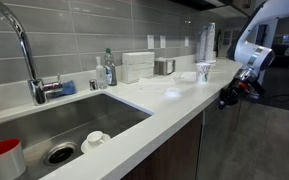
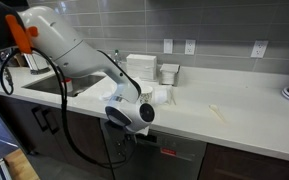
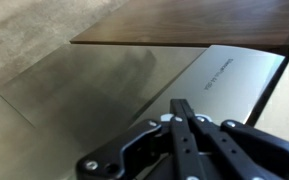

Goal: Push the bottom left button on the left side of the dish washing machines screen display

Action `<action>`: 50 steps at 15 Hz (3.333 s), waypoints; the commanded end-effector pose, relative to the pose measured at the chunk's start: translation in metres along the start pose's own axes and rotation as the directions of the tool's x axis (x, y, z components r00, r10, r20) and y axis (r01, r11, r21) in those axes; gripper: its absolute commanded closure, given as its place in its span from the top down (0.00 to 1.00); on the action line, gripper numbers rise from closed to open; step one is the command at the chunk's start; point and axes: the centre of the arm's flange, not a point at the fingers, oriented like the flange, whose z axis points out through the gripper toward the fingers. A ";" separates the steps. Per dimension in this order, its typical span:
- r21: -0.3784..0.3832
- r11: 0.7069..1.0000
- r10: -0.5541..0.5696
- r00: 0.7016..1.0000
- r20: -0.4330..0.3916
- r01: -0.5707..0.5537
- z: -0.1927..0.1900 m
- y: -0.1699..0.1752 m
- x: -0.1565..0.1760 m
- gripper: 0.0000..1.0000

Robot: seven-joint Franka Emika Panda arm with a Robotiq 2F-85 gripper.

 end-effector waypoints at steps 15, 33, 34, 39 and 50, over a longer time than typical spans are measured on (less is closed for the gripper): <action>-0.023 0.989 -0.145 0.966 -0.215 0.143 0.002 0.003 -0.005 0.04; -0.317 0.936 -0.150 0.988 0.030 0.151 -0.102 -0.018 -0.033 0.06; -0.349 0.925 -0.147 0.988 0.040 0.151 -0.112 -0.021 -0.037 0.15; -0.468 0.878 -0.116 0.993 -0.002 0.102 -0.162 -0.043 -0.060 0.51; -0.432 0.896 -0.241 0.930 -0.278 0.103 -0.250 -0.069 -0.112 1.00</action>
